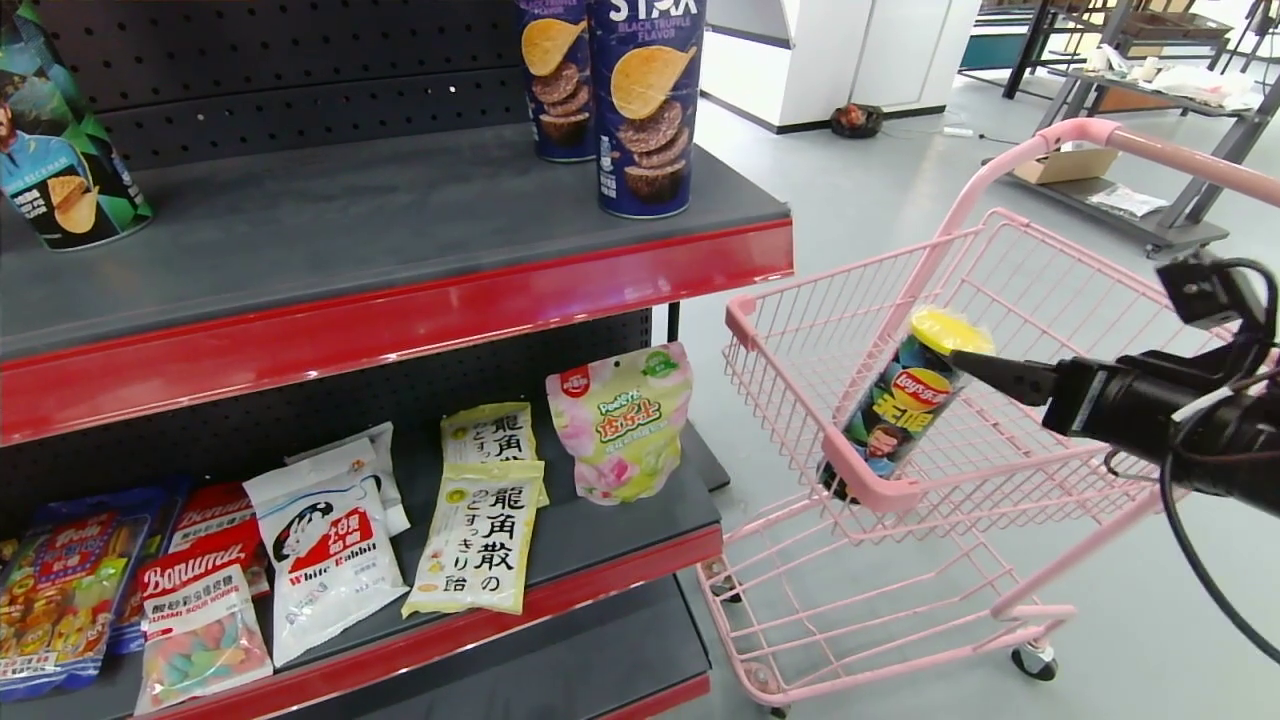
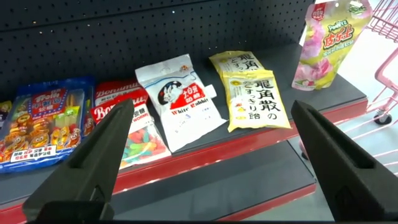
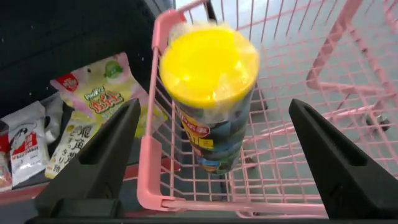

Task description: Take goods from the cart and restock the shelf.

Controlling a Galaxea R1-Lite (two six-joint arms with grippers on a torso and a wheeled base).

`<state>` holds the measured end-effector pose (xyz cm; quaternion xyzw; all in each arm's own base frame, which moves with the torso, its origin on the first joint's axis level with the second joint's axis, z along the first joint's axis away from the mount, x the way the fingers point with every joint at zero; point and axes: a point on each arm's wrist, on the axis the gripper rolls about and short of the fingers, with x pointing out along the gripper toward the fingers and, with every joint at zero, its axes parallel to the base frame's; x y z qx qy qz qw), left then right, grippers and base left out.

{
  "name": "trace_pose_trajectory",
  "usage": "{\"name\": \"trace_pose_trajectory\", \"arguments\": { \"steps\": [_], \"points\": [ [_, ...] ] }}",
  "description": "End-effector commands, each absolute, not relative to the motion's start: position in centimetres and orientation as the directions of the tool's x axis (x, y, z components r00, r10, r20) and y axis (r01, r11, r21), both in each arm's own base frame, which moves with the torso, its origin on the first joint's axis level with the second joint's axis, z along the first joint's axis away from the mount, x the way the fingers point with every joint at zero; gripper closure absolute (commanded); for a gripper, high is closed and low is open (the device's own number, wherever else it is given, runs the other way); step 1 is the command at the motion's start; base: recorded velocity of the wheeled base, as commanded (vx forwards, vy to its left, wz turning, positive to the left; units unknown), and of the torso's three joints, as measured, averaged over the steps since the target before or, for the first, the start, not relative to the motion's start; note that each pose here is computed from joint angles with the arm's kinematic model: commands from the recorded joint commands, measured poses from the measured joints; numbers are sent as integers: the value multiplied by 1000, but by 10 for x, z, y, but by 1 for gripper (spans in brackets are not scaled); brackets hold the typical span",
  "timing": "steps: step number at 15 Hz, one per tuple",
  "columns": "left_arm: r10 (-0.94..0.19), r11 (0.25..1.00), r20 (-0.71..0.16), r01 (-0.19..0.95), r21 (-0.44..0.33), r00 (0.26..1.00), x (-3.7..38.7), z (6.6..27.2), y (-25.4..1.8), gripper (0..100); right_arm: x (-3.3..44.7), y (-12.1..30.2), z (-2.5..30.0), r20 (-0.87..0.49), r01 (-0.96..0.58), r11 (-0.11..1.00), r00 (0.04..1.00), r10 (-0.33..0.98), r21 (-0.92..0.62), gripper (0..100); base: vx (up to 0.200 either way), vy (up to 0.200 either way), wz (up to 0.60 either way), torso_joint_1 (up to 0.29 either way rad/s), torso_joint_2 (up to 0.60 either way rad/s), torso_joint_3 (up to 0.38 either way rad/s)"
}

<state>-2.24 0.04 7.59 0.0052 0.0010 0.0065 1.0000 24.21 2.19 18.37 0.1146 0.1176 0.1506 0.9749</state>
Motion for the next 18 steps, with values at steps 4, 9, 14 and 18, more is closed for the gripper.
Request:
{"name": "trace_pose_trajectory", "arguments": {
  "steps": [4, 9, 14, 18],
  "points": [
    [14, 1000, 0, -14, 12, 1000, -22, 76, 0, 0, 276, 25, 148, -281, -262, 918, 895, 347, 298, 0, 0, 0, 0, 0, 0, 0],
    [15, 1000, 0, -15, 14, 1000, -22, 76, 0, 0, 301, 32, 123, -264, -307, 902, 882, 389, 303, 0, 0, 0, 0, 0, 0, 0],
    [15, 1000, 0, -15, 14, 1000, -22, 76, 0, 0, 315, 48, 117, -248, -348, 890, 871, 423, 297, 100, 0, 0, 0, 0, 0, 0],
    [15, 1000, 0, -15, 12, 1000, -22, 76, 0, 0, 317, 54, 124, -219, -371, 883, 872, 438, 287, 100, 0, 0, 0, 0, 0, 0]
  ]
}}
